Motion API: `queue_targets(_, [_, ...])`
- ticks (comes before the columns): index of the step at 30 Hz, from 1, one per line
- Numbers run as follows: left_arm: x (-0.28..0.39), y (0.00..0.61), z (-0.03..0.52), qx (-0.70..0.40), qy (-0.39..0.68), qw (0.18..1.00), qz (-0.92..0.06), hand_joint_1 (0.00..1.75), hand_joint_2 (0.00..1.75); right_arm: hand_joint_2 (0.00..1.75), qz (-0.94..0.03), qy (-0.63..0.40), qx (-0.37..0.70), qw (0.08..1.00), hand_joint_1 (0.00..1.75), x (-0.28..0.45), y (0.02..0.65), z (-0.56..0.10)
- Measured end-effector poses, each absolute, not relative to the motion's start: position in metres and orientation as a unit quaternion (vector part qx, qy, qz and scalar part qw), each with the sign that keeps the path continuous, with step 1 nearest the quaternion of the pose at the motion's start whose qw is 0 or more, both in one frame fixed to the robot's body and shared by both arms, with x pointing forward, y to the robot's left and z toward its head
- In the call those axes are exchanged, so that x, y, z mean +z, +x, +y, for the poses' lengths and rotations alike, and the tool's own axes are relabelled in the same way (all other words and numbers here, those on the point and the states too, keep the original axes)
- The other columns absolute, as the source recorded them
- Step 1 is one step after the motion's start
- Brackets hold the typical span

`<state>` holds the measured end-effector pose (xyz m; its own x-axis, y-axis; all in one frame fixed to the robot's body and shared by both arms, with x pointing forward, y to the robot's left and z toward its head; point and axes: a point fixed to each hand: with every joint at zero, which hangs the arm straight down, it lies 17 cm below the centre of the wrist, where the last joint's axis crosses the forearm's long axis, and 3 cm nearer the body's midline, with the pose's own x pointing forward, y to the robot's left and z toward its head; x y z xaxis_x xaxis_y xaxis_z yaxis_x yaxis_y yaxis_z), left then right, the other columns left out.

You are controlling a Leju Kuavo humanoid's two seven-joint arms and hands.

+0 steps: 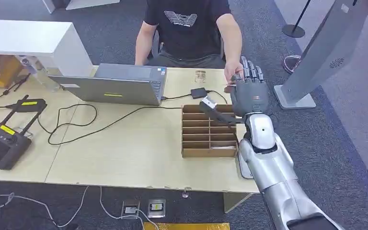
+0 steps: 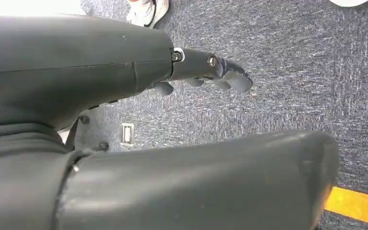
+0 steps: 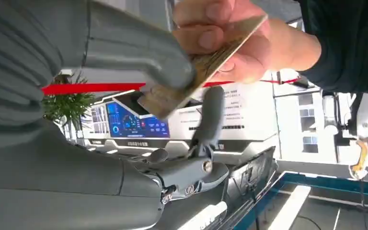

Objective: Pass the card to the sensor for recognition and then transmit it.

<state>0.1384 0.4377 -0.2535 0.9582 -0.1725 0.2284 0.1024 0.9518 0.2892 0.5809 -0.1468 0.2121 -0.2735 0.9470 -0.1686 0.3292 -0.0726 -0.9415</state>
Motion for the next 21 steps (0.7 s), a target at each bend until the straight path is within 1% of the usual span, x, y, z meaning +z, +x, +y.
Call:
queue_targets(7, [-0.254, 0.138, 0.436, -0.073, 0.135, 0.98, -0.126, 0.0, 0.0, 0.0, -0.603, -0.541, 0.515, 0.282, 0.0, 0.216, 0.589, -0.156])
queue_targets(21, [-0.253, 0.142, 0.434, -0.081, 0.133, 0.978, -0.138, 0.0, 0.0, 0.0, -0.59, -0.572, 0.512, 0.248, 0.0, 0.238, 0.605, -0.205])
